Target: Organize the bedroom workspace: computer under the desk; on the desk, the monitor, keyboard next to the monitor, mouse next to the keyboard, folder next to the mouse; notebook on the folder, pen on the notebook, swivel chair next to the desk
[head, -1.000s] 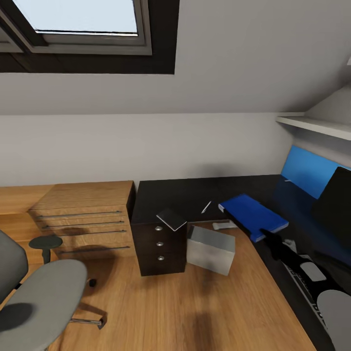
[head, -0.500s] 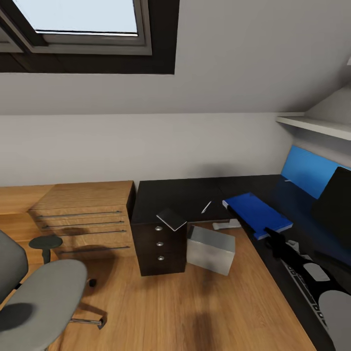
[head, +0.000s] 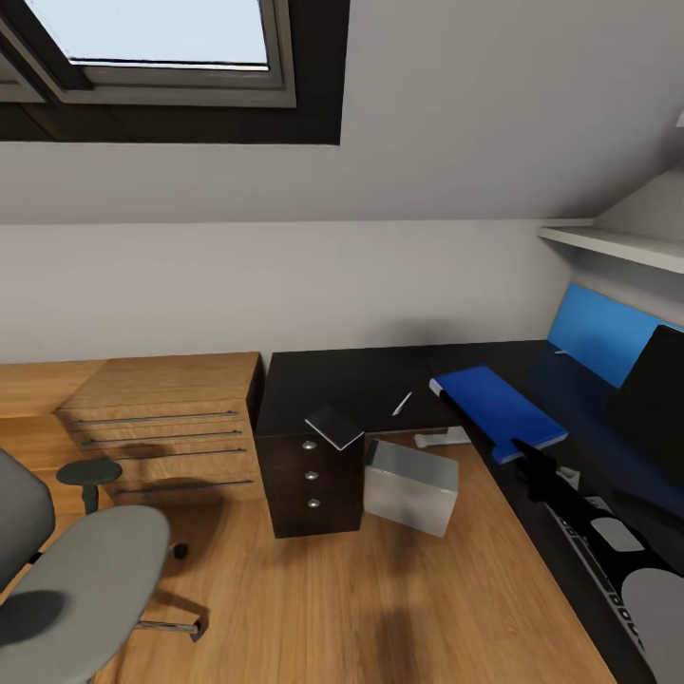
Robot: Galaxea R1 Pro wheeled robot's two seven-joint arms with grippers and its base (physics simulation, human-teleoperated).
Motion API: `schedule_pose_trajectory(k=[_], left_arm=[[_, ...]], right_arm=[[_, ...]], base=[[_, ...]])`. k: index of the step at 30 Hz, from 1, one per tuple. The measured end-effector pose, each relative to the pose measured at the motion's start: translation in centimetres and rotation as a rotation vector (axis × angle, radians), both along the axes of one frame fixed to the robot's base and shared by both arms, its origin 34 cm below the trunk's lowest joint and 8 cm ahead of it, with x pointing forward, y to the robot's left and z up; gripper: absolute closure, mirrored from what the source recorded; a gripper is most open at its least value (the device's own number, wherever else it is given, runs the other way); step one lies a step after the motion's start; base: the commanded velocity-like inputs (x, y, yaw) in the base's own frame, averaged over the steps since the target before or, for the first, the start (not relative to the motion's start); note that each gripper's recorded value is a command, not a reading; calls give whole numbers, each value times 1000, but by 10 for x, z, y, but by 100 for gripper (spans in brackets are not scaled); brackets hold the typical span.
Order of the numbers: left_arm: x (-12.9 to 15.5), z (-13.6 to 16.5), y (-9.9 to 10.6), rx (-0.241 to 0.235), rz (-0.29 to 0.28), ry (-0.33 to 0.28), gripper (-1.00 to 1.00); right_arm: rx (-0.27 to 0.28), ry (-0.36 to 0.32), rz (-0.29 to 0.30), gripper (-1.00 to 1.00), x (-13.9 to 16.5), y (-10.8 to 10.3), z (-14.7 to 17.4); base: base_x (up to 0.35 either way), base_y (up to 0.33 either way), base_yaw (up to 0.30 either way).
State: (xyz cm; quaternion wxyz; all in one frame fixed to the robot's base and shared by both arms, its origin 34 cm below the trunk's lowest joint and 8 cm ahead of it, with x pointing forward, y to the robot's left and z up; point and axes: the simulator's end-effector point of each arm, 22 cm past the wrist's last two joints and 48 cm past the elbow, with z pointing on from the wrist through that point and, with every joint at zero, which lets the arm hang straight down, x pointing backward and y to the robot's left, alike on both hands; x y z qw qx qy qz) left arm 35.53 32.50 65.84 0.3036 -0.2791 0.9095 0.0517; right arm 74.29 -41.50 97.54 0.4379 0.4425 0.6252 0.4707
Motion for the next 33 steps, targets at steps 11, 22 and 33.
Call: schedule_pose_trajectory(k=[11,22,33], left_arm=[[0,0,0,1,0,-1,-100],[0,0,0,0,0,-1,-100],[0,0,0,0,0,-2,-100]], right_arm=[[-34,95,-23,100,-3,-7,-21],[-52,178,-37,100,-8,-12,-38],[-52,180,-39,100,-9,-13,-38]], base=[[0,0,0],[2,0,0],[231,0,0]])
